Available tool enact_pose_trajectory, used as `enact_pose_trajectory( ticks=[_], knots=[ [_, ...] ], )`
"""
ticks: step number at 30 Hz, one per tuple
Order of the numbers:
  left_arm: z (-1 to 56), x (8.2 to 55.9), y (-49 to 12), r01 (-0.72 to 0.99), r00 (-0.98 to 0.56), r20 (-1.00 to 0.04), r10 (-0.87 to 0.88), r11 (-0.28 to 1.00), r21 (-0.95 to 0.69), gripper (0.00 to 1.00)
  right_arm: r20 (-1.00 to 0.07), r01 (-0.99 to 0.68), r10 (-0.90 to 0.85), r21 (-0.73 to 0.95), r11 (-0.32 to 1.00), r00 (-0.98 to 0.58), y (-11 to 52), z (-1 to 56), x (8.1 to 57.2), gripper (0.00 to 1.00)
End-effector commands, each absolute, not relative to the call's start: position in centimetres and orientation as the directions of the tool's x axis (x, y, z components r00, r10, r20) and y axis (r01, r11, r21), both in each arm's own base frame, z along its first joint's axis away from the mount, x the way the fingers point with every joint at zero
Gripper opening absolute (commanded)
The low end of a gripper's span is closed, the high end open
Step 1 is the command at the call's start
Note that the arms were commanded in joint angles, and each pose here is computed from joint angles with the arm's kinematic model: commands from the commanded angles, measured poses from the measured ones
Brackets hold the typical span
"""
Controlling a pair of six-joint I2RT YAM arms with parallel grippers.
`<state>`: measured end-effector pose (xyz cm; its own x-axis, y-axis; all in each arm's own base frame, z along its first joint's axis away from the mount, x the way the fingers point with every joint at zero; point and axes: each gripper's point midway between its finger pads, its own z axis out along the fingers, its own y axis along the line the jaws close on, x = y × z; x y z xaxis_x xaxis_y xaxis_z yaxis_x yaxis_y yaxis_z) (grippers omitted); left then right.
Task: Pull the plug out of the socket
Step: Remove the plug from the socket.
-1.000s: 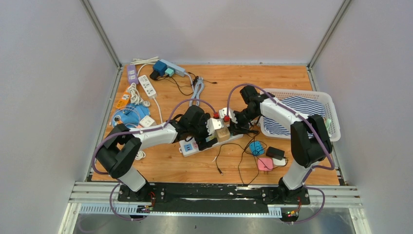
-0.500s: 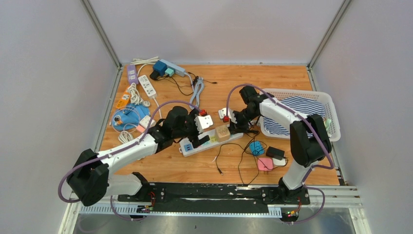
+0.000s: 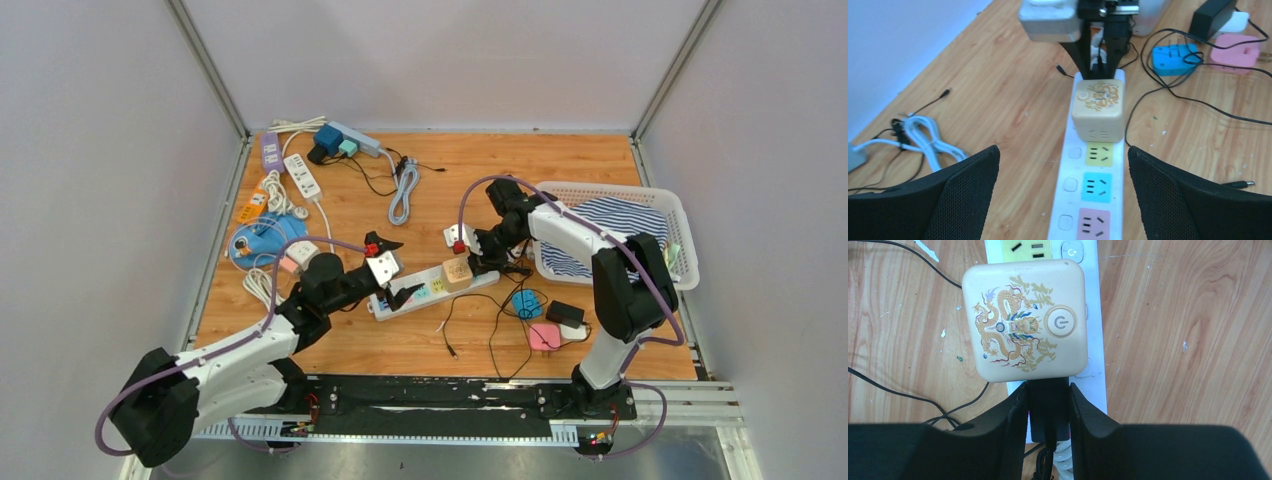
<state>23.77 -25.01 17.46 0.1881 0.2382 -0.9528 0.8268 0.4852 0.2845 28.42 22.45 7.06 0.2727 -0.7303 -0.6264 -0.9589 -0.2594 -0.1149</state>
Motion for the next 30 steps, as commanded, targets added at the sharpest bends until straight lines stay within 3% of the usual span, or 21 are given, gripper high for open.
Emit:
enact_pose_trajectory(
  ticks=[1, 5, 8, 12, 17, 21, 30],
  knots=[
    [19.5, 22.9, -26.9, 0.86, 0.272, -0.961, 0.055, 0.433, 0.269, 1.0, -0.612, -0.966, -0.76, -0.024, -0.256, 0.217, 22.8, 6.0, 27.0, 0.24],
    [17.3, 23.5, -28.0, 0.873, 0.271, -0.962, 0.027, 0.414, 0.257, 1.0, -0.617, -0.977, -0.77, 0.01, -0.212, 0.161, 23.5, 6.2, 27.3, 0.13],
    [16.8, 22.7, -28.0, 0.851, 0.385, -0.921, -0.051, 0.406, 0.333, 1.0, -0.609, -0.979, -0.779, 0.022, -0.203, 0.148, 23.9, 6.0, 27.3, 0.08],
    [14.2, 24.5, -28.7, 0.851, 0.35, -0.936, 0.014, 0.412, 0.325, 1.0, -0.595, -0.992, -0.801, 0.046, -0.118, 0.068, 24.5, 5.9, 28.2, 0.01],
    [13.8, 25.4, -27.8, 0.818, 0.364, -0.929, 0.057, 0.456, 0.349, 1.0, -0.602, -0.993, -0.795, 0.034, -0.116, 0.072, 24.9, 6.0, 28.2, 0.0],
    [13.1, 24.8, -29.1, 0.902, 0.298, -0.954, -0.004, 0.328, 0.281, 0.99, -0.6, -0.985, -0.789, 0.01, -0.173, 0.132, 25.0, 5.8, 27.5, 0.0],
    [11.2, 25.6, -30.7, 0.961, 0.176, -0.984, -0.029, 0.222, 0.165, 0.96, -0.595, -0.981, -0.788, -0.002, -0.195, 0.158, 25.2, 6.0, 27.3, 0.0]
  ],
)
